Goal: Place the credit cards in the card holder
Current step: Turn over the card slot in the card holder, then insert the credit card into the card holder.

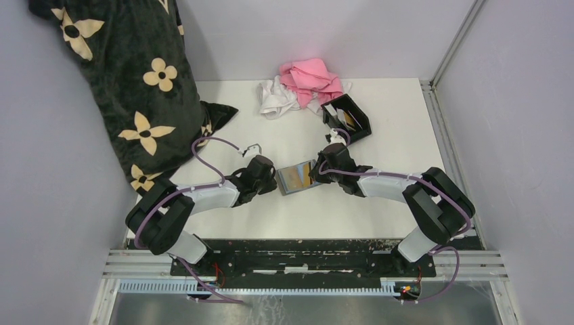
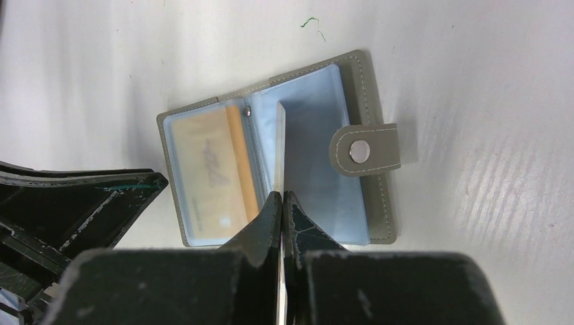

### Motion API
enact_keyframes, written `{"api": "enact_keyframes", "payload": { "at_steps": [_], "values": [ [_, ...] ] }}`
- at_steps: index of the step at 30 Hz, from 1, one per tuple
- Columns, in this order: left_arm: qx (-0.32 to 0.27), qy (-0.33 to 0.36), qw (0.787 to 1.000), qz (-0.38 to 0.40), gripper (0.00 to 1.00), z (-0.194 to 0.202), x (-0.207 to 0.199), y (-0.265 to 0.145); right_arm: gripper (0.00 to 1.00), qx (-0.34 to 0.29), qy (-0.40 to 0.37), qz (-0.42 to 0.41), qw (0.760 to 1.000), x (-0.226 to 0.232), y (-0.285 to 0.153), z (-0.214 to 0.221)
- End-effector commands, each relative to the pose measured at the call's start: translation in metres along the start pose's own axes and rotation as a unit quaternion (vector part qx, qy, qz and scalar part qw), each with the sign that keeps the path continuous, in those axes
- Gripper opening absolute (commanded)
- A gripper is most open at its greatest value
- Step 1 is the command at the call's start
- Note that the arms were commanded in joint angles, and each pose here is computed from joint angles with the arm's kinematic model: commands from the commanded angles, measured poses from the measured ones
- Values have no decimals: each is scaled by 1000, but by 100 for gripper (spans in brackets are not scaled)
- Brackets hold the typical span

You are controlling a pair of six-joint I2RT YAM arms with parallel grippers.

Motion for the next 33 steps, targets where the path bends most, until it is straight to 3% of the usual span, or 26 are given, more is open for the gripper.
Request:
{"api": "enact_keyframes", "payload": {
  "at_steps": [1,33],
  "values": [
    [11,-11,1000,12,34,1,-8,3,1,-8,-11,4,1000,1,2,-4],
    [54,-2,999,-1,31,24,-1,22,1,-52,-21,14,998,2,-16,-29]
  ]
}}
Point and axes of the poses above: each gripper's point midway between its finger pads, its own y axis out along the fingers, its own x axis along the line the jaws close on, z = x × y, the point moved 1 cm from there along -y, back along the fingers, and after that the axes turned 12 degrees about -y, right-handed, at the moved point
